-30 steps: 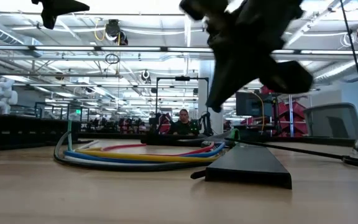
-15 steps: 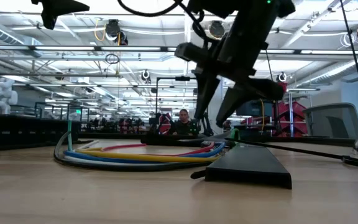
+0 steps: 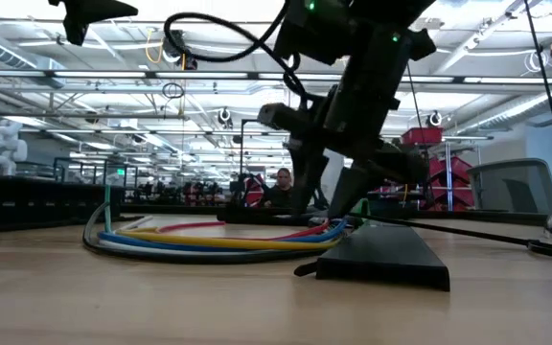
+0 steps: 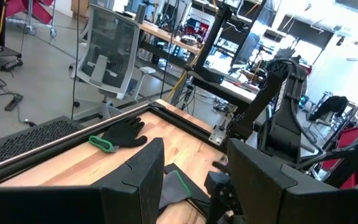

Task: Ziptie cables
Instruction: Put the cable wire on the table

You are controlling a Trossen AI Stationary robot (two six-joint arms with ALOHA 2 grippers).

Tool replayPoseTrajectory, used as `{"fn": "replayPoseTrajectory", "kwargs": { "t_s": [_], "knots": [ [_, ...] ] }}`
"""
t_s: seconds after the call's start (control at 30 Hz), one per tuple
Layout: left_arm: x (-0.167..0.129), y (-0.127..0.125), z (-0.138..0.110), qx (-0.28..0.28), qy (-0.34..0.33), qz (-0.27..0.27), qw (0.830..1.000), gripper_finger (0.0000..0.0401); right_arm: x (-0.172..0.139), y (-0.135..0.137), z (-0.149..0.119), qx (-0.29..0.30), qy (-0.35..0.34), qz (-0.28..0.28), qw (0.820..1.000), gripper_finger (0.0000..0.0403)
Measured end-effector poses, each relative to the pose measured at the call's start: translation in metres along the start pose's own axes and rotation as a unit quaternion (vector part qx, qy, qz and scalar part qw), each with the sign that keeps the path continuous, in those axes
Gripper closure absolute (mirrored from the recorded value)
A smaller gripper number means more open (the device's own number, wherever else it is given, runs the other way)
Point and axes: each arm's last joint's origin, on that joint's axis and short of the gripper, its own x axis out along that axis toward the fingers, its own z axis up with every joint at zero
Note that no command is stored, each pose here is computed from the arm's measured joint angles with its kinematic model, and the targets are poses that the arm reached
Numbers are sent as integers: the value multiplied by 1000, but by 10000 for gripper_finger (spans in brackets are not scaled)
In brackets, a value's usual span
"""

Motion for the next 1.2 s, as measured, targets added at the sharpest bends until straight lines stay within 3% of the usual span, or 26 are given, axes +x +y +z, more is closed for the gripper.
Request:
{"fn": "replayPoseTrajectory", "kwargs": {
  "t_s": [0.27, 0.37, 0.5, 0.77, 1.0, 1.2],
  "knots": [
    [0, 0, 0, 0, -2, 5, 1000, 228, 12, -1, -4, -5, 8, -12, 1000, 213],
    [0, 0, 0, 0, -2, 7, 1000, 228, 21, -4, -6, -5, 15, -28, 999, 255],
    [0, 0, 0, 1, -2, 7, 1000, 228, 27, -3, -7, -5, 17, -25, 1000, 368],
    [0, 0, 0, 5, -2, 8, 1000, 228, 19, 6, 10, 22, -25, 42, 999, 375],
    [0, 1, -2, 10, 9, 12, 1000, 228, -53, 10, 51, 10, -115, 111, 987, 376],
    [0, 2, -4, 14, 19, 15, 1000, 228, -129, -7, 31, -24, -92, 114, 989, 377]
  ]
}}
